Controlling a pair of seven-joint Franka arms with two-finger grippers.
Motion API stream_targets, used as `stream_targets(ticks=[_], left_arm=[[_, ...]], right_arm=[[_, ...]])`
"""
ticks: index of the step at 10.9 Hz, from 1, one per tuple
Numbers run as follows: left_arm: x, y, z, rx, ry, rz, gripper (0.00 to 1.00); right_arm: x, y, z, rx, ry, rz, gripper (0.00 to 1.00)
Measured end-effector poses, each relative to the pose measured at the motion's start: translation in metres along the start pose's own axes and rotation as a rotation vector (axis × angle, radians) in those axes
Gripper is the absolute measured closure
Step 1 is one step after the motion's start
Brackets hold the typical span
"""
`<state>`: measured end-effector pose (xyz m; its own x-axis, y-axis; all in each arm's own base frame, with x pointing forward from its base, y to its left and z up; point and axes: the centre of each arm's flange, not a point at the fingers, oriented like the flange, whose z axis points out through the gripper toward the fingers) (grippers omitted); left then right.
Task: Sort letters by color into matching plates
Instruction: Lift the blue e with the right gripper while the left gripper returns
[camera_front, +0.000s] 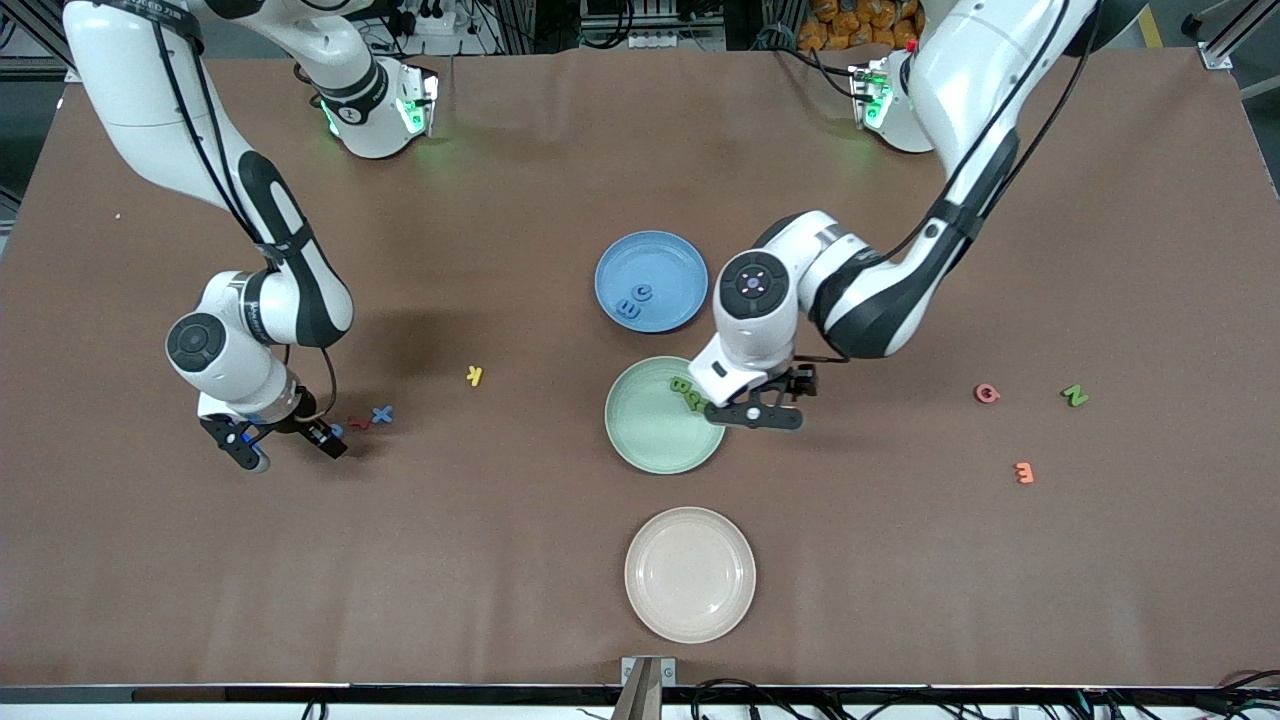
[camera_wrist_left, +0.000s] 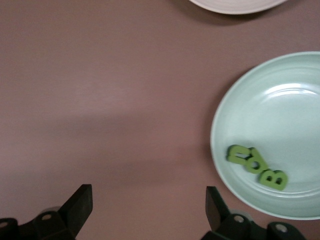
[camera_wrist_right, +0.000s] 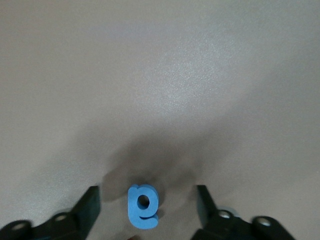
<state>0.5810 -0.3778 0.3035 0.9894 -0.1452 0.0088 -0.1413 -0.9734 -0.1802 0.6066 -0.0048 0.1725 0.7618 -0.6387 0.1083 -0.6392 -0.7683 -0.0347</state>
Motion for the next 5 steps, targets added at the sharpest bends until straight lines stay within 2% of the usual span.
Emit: stream_targets(ticks=[2,3,5], left_arm=[[0.001,-0.044,-0.014,0.036,-0.002,-0.024,0.00],[0.000,-0.067,-0.015,0.051,-0.008,-0.005,0.00],[0.003,-0.118,-0.013,0.067,-0.016,0.035,0.00]], right_arm=[[-0.003,-0.001,0.002,-0.001,-0.005,-0.003,0.26],[-0.002,0.000,0.000,0.000,-0.003,-0.002,0.41],[-0.002,-0.001,-0.001,0.003,-0.001,-0.002,0.54]])
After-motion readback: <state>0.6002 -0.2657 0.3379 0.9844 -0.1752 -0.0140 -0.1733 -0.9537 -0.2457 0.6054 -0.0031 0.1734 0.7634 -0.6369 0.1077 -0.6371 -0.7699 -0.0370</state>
